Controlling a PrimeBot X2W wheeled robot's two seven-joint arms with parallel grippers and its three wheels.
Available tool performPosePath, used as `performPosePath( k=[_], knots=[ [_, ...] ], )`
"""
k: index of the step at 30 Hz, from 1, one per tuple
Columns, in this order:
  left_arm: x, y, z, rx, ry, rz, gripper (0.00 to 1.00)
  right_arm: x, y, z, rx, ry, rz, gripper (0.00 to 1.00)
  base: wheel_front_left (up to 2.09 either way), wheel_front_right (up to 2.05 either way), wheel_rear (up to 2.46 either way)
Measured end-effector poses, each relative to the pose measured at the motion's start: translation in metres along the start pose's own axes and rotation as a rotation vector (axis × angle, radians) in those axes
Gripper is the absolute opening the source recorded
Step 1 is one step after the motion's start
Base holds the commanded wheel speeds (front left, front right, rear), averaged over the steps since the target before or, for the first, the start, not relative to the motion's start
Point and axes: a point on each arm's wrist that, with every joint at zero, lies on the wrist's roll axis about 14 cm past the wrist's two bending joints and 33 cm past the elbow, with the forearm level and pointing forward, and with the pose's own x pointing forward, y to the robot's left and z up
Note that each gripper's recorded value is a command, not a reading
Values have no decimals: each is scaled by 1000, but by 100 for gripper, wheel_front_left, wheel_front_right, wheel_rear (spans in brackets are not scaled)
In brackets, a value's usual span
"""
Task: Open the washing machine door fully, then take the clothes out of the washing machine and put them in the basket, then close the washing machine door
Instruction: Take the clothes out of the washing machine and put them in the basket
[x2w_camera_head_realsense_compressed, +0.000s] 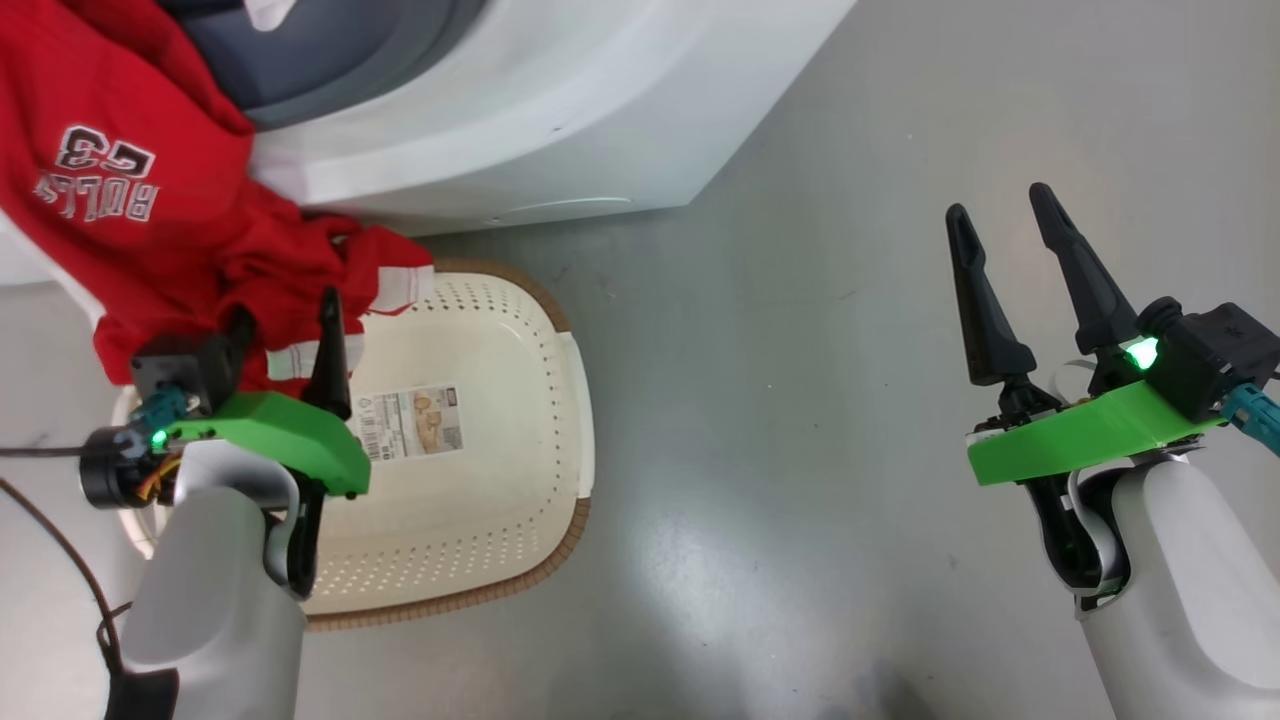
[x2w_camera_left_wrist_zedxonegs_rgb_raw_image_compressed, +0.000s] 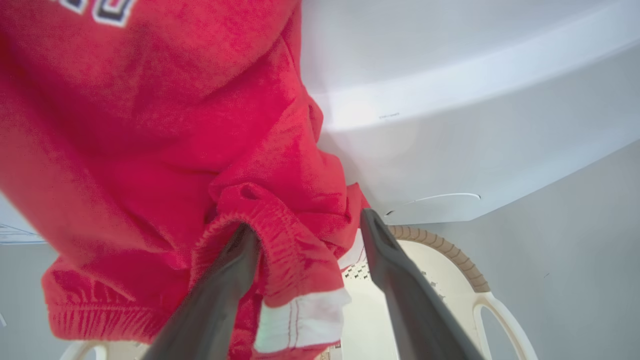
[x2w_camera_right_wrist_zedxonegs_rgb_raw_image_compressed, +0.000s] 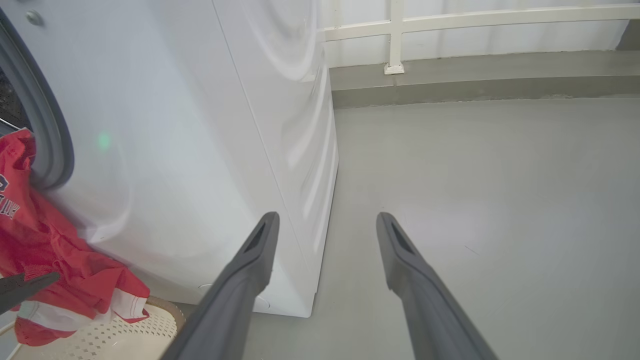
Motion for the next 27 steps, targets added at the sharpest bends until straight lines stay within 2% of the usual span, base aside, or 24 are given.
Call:
performPosePath(
  k=[17, 27],
  knots=[
    [-39, 15, 54, -8, -214, 26, 100, 1, 16, 3, 6, -8, 45, 100, 0, 0, 0],
    [-77, 16, 94, 2, -373, 42, 100, -3, 24, 6, 4, -9, 68, 100, 0, 0, 0]
  ],
)
